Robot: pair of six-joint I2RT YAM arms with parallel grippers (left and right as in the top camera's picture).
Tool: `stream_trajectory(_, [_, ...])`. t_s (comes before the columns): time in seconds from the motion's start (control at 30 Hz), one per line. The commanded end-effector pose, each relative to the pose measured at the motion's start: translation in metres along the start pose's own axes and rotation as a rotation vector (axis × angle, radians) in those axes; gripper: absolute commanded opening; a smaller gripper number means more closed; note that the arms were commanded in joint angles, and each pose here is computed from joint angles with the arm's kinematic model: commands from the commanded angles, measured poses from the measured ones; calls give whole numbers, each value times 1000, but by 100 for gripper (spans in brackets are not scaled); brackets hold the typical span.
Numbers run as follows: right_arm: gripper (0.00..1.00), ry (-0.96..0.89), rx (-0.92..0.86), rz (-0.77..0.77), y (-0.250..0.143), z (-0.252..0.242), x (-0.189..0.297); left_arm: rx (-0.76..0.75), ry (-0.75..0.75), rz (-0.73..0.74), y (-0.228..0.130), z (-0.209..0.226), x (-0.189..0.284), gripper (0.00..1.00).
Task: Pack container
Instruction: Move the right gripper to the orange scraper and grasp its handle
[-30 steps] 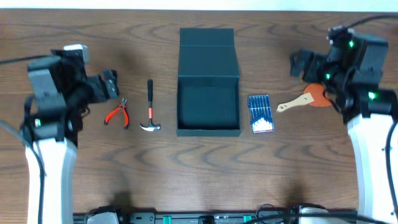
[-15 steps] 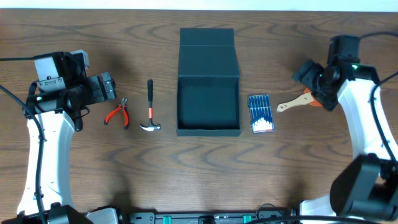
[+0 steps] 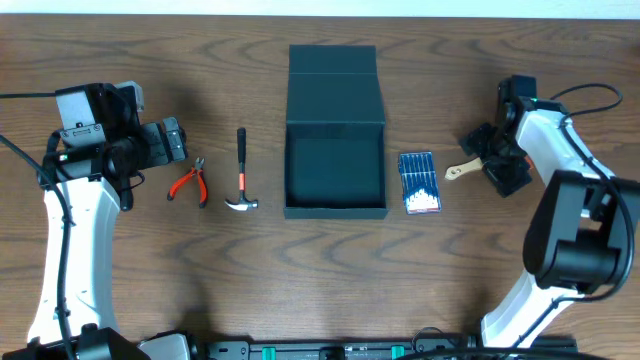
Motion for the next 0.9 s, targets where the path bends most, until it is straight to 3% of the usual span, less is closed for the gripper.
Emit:
stream_trajectory(0.0, [96,-2,-45,-7,3,5,-8,-8,-9,-10,6,0,1,98])
stream_trajectory(0.27, [93,14,-50,-50,12,11,-14,-8,-9,-10,6,0,1,98])
stream_trajectory(0.7, [76,6,-84,-67,16,15,-32,-8,-9,-10,6,0,1,98])
stream_trajectory(0.87, [62,-17,-80,-48,12,11,-41,-8,-9,-10,6,0,1,98])
Point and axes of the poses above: each gripper's point midway between its finger pads, its own x axis back along the fingers, its own z axis along the line the jaws close on, y = z × x, the point moved 1 cm from there along x, back along the fingers, and after that the axes turned 4 degrees about -x, right-handed, at the moved point
